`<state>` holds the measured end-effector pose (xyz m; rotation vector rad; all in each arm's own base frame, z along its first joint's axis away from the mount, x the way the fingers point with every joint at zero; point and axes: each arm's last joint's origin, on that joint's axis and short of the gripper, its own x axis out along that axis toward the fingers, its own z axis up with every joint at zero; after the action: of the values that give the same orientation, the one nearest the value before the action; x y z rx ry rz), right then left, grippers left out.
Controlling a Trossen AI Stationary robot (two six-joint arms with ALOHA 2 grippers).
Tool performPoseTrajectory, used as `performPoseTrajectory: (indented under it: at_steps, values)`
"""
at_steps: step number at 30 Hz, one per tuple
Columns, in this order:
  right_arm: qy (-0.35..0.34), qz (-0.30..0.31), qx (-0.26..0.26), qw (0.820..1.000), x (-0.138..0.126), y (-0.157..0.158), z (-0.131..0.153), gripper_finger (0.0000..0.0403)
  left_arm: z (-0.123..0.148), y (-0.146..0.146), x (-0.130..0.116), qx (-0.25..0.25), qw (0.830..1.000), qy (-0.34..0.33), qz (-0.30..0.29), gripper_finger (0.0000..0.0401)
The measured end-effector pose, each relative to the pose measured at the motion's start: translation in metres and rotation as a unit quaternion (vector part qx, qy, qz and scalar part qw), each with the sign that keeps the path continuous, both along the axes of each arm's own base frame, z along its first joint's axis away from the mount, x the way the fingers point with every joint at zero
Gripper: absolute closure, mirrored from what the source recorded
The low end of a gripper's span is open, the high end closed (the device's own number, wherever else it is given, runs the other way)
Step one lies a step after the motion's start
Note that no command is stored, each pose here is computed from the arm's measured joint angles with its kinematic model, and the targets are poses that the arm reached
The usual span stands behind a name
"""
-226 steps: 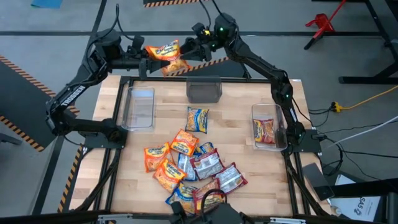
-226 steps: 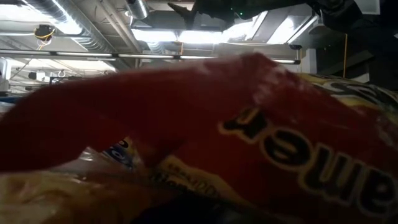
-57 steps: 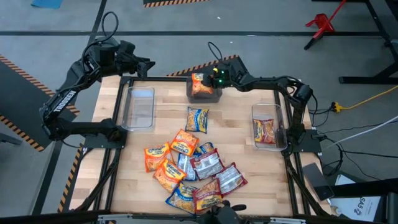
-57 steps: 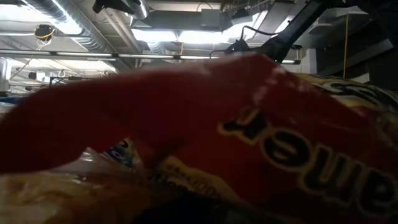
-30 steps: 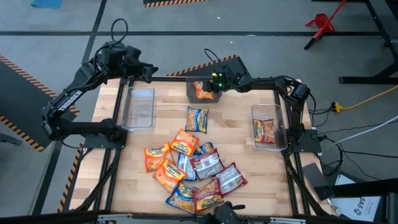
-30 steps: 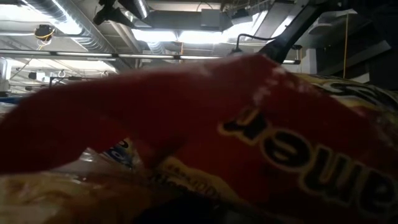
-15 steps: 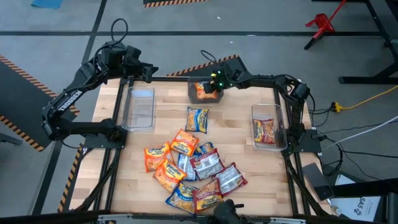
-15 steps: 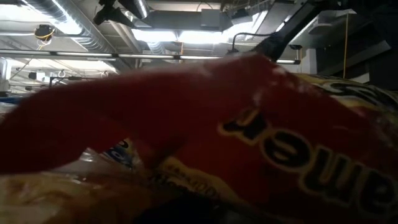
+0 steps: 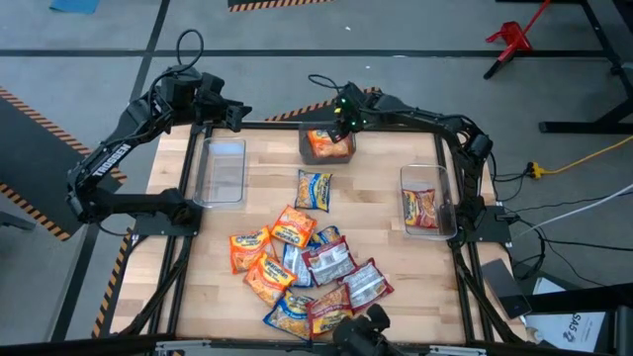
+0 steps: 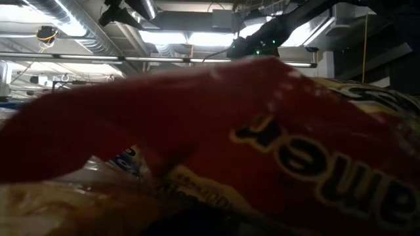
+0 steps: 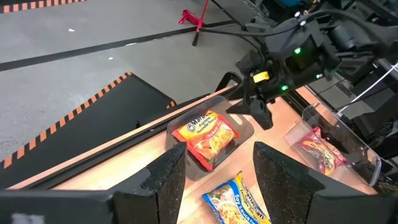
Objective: Sort Maruchan noodles
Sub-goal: Put the orange noodle pack into the black bin
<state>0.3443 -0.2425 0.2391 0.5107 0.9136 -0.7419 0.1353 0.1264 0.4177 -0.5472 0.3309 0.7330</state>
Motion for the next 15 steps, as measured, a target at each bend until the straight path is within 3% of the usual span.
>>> performPoseTrajectory:
  at_steps: [6,15]
  values:
    - [0.076,0.055,-0.057,0.994,0.01,0.02,-0.002,0.0236,0.0,0.0,0.0,0.001,1.0,0.001,0.0,0.0222]
    - [0.123,0.064,-0.039,0.99,0.019,0.023,-0.042,0.0266,0.0,0.0,0.0,0.001,1.0,0.001,0.0,0.0222]
